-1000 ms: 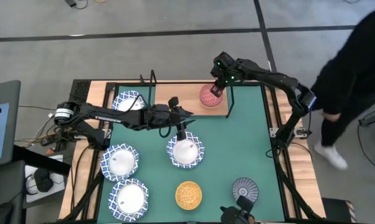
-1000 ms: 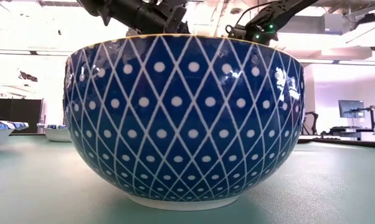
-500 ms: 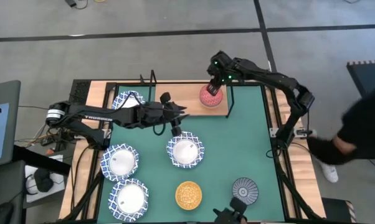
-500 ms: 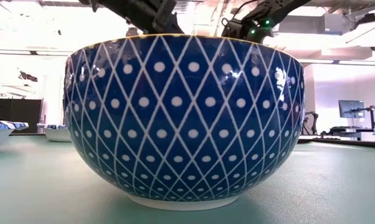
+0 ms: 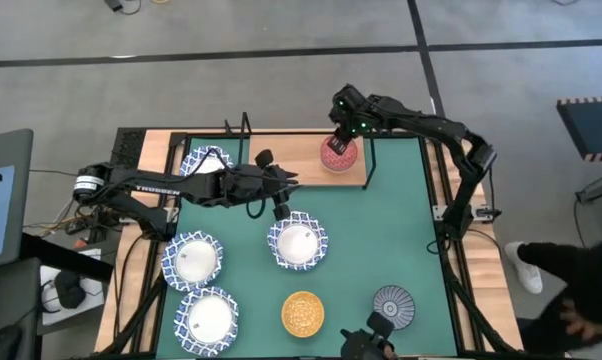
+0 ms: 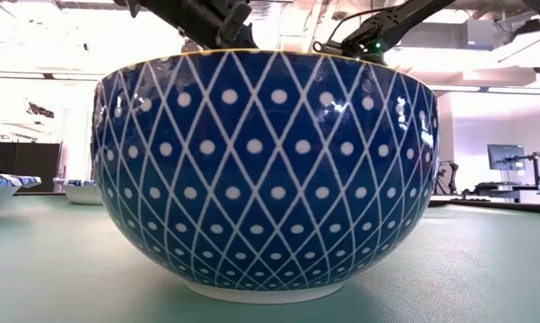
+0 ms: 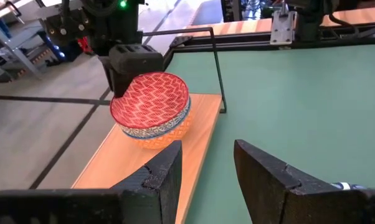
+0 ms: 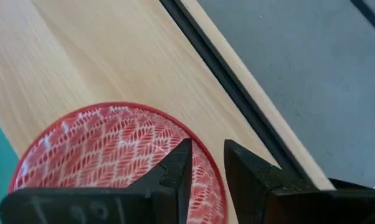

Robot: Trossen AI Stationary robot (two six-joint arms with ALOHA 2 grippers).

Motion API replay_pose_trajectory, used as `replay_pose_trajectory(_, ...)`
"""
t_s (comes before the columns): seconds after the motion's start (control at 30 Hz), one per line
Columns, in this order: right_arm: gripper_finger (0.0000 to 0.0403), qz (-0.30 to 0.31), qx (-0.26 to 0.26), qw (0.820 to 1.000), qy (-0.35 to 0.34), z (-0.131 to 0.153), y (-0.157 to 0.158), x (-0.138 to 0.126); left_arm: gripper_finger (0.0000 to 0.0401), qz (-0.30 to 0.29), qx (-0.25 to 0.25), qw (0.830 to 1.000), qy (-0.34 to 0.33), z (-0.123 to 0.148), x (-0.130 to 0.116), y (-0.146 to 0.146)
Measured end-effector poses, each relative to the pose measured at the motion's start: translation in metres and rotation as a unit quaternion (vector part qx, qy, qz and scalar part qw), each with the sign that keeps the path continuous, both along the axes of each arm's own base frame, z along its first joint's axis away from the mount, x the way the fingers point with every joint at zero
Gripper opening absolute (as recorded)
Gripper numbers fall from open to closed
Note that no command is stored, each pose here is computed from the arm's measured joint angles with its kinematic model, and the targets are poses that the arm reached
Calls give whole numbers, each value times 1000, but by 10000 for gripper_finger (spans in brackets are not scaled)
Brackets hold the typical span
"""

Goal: Place and stack bowls onto a shelf
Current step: Stack the blue patterned bowl on top of the red patterned bowl

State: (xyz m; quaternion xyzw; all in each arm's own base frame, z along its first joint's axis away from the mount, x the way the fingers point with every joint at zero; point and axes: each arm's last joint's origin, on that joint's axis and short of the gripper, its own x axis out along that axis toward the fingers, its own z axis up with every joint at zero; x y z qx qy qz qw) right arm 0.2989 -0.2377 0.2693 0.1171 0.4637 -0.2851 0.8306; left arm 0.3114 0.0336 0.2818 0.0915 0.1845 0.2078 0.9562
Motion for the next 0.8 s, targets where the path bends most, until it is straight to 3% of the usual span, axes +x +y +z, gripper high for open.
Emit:
replay_pose_trajectory(0.2, 117, 4, -19, 1000, -23, 35, 16, -17, 134, 1, 4, 1000, 5, -1, 0, 0)
replay_pose_trajectory(0.3, 117, 14, -5, 1000, -13, 52, 38, -28, 134, 2, 1, 1000, 13, -2, -1, 0)
replay_pose_trajectory(0.5, 117, 62, 41, 997, 11, 61, 109, -42, 134, 2, -5, 1000, 20, -4, -1, -1)
replay_pose_trajectory(0.8, 117, 138, 109, 984, -26, 51, 233, -79, 134, -16, -20, 999, 18, -5, -1, -16)
